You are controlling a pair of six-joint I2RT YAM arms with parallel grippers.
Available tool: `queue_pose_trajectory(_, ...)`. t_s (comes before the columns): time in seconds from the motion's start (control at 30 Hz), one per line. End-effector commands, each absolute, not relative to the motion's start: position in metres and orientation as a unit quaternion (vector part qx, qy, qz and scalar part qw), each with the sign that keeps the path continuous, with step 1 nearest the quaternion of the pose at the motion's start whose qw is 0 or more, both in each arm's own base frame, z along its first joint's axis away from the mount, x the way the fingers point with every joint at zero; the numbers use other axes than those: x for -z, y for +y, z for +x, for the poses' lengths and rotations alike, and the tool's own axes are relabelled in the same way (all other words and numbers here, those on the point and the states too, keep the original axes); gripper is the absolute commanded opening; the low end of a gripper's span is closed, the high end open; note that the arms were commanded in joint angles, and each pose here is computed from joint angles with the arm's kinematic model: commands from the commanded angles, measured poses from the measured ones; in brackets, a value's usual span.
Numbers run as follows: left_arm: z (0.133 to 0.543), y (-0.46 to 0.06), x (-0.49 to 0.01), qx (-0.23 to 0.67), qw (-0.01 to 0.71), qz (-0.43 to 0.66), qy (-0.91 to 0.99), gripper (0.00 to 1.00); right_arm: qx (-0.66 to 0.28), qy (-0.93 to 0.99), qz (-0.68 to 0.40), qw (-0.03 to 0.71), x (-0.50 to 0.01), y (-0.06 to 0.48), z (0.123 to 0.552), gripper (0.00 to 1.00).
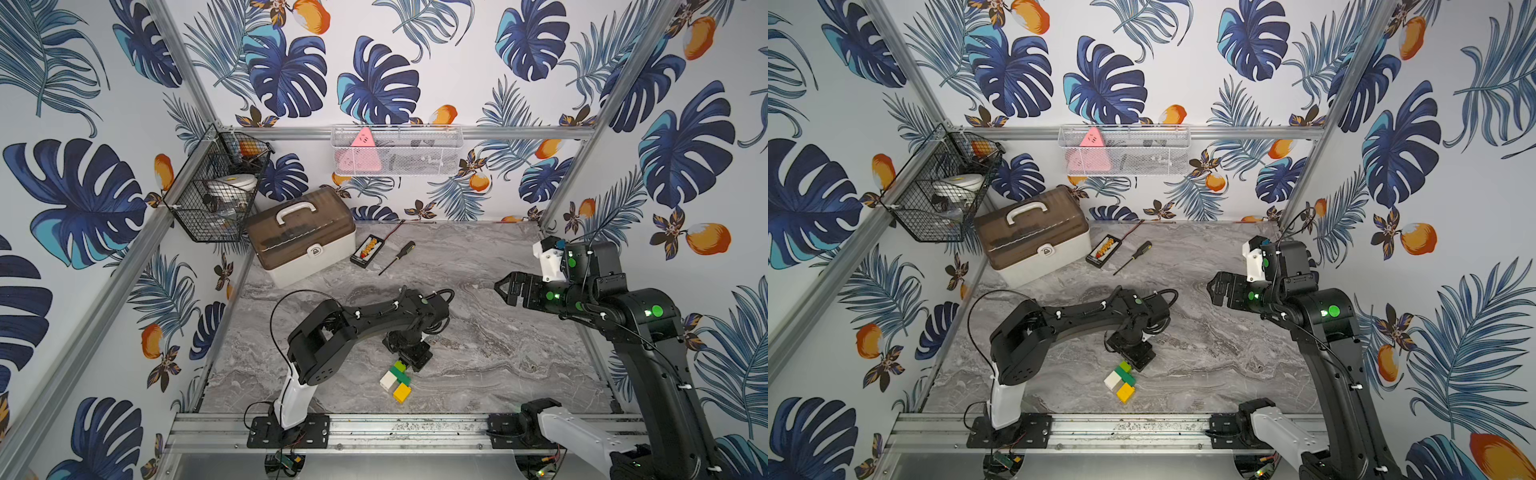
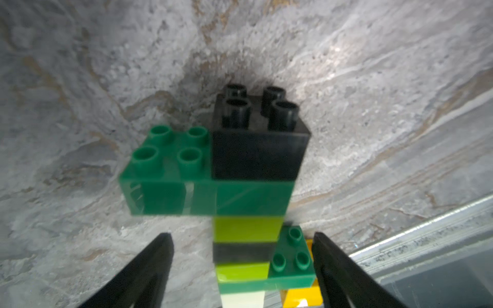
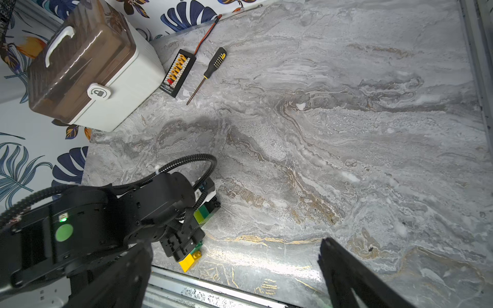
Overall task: Assemble a giraffe with lego
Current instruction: Adjust the lego brick at the center of the board.
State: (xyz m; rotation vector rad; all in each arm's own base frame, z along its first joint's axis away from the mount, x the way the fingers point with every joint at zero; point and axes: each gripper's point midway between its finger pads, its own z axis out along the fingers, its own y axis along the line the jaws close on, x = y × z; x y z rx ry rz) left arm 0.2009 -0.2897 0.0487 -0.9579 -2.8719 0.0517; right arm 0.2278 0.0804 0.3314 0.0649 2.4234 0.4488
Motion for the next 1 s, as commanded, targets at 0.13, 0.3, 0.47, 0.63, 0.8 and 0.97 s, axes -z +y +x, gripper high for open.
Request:
queue_pose_trajectory(0.13, 0.195, -0.264, -0.099, -0.013, 0.01, -0.263, -0.965, 0.86, -0.16, 0.931, 0.018, 0.329, -0.323, 0.078, 0.229, 1.0)
queue_pose_trajectory(0.3, 0.182, -0.231, -0.105, -0.013, -0.025, -0.18, -0.983, 0.86, -0.159, 0.939, 0.016, 0.306, -0.303, 0.079, 0.225, 1.0)
queue_pose_trajectory(0.47, 0.155, -0.193, -0.095, -0.019, -0.036, -0.114, -0.993, 0.85, -0.136, 0.955, 0.01, 0.265, -0.259, 0.076, 0.225, 1.0)
queue_pose_trajectory(0.63, 0.165, -0.183, -0.111, -0.035, -0.092, -0.085, -0.992, 0.88, -0.131, 0.962, 0.01, 0.24, -0.227, 0.079, 0.234, 1.0)
queue_pose_trajectory(0.8, 0.2, -0.178, -0.127, -0.026, -0.187, -0.042, -0.981, 0.99, -0.128, 0.963, 0.025, 0.236, -0.191, 0.081, 0.255, 1.0)
queue_pose_trajectory(0.97, 0.25, -0.165, -0.133, -0.035, -0.258, 0.012, -0.965, 0.99, -0.101, 0.947, 0.025, 0.303, -0.178, 0.072, 0.284, 1.0)
